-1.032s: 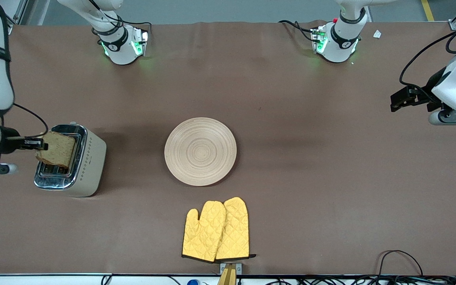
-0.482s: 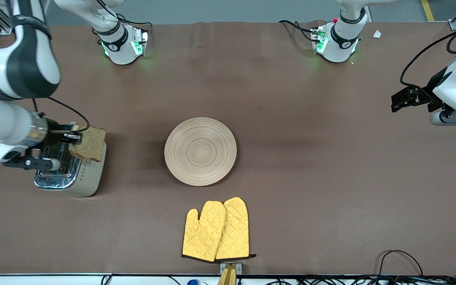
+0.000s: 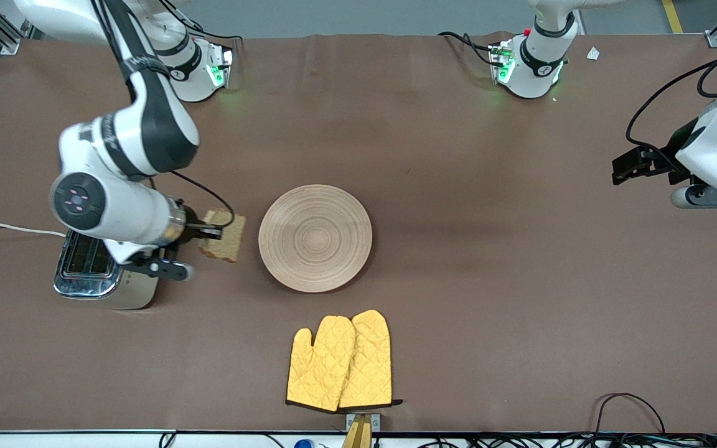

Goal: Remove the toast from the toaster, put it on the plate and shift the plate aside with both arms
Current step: 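Grasp the bread slice with the right gripper and lift it out, then lower the bread slice onto the wooden plate with the right gripper, then release the bread, retract the right gripper while the left gripper reaches the plate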

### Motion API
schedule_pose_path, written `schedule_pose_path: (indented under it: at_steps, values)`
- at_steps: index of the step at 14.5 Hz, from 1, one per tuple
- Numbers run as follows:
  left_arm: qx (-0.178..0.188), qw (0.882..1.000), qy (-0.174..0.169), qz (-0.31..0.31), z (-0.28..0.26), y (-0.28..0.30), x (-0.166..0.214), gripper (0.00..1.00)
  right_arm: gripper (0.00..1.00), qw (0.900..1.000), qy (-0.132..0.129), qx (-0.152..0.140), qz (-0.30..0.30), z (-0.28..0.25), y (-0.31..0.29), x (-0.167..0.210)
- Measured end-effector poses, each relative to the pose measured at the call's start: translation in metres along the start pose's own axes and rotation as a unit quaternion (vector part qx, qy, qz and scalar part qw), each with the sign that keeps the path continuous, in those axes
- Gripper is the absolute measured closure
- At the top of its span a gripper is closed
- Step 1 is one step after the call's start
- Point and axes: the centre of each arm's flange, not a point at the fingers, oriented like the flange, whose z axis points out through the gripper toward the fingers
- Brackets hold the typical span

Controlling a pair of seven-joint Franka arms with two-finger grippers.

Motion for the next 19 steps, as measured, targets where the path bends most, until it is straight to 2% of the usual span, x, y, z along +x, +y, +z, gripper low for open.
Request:
schedule_pose_path:
  at_steps: [3, 5, 9, 11, 13, 19]
  values:
    - [-0.001, 1.0, 0.001, 0.0, 0.002, 0.0, 0.002, 0.0, 0.93, 0.998, 0.008, 0.064, 0.01, 0.037, -0.028, 0.001]
    - [-0.001, 1.0, 0.001, 0.0, 0.005, 0.0, 0.005, 0.0, 0.93, 0.994, 0.004, 0.104, 0.028, 0.052, -0.05, -0.006]
    - [-0.002, 1.0, 0.003, 0.001, 0.014, 0.0, 0.012, 0.0, 0.92, 0.988, -0.021, 0.146, 0.054, 0.084, -0.076, -0.02]
    - [-0.003, 1.0, 0.001, 0.001, 0.018, 0.001, 0.014, 0.0, 0.91, 0.983, -0.02, 0.17, 0.069, 0.105, -0.089, -0.027]
    - [-0.003, 1.0, 0.0, 0.001, 0.019, 0.001, 0.015, 0.0, 0.78, 0.982, -0.019, 0.173, 0.071, 0.117, -0.097, -0.033]
    - [-0.003, 1.0, -0.002, 0.003, 0.021, 0.003, 0.015, 0.0, 0.17, 0.981, -0.009, 0.174, 0.081, 0.108, -0.084, -0.022]
